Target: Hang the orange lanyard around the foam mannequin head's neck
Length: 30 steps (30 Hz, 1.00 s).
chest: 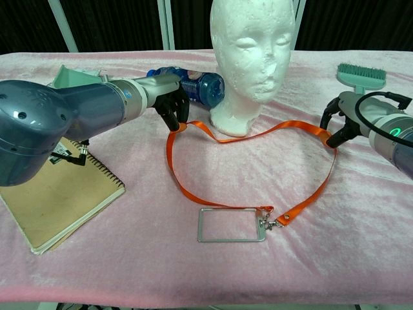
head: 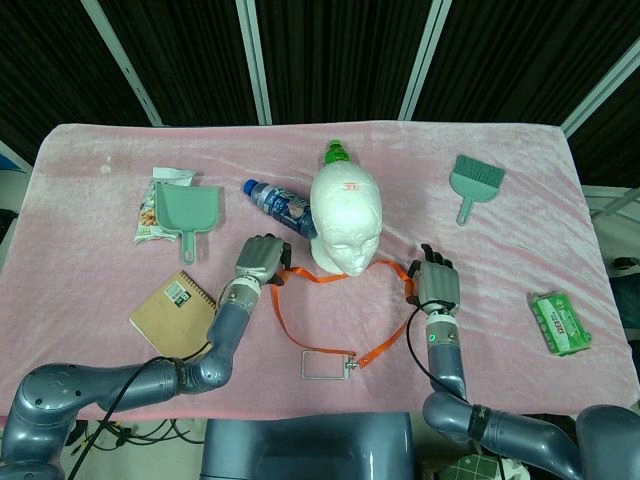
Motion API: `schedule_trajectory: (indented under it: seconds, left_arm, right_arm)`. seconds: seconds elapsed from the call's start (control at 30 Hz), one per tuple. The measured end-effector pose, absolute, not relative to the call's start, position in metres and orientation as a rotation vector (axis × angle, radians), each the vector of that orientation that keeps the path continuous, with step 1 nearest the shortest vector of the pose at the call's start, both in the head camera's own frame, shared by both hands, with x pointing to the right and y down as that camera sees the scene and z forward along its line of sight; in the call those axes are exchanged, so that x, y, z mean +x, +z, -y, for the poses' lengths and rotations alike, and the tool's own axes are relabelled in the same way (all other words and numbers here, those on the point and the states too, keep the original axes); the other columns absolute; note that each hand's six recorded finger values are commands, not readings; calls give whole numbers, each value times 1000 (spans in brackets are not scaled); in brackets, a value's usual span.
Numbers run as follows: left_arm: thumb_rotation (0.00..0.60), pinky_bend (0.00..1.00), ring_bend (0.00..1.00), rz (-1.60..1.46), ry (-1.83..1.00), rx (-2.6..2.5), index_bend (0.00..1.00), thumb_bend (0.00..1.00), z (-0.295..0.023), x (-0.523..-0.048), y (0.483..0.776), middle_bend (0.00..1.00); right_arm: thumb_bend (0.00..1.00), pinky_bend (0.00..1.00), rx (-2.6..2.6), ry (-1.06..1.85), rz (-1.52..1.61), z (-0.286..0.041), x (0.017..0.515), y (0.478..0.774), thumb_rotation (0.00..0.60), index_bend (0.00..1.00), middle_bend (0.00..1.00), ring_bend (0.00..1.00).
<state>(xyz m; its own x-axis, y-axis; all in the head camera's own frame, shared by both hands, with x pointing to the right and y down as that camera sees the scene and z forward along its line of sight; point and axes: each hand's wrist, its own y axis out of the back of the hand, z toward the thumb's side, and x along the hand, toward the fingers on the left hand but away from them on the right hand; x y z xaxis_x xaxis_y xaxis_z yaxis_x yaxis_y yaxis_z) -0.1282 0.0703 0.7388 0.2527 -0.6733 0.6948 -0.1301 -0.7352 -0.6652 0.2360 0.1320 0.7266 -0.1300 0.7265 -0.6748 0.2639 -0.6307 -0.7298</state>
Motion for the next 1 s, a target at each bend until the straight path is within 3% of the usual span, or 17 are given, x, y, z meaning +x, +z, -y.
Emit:
schedule_trajectory:
  seconds: [1.0]
  left_arm:
    - [600, 272, 226, -704, -1447, -2139, 663, 474, -78, -126, 728, 472]
  right_arm:
    - [469, 177, -1807, 1768, 1139, -130, 237, 713, 600, 834, 101, 150]
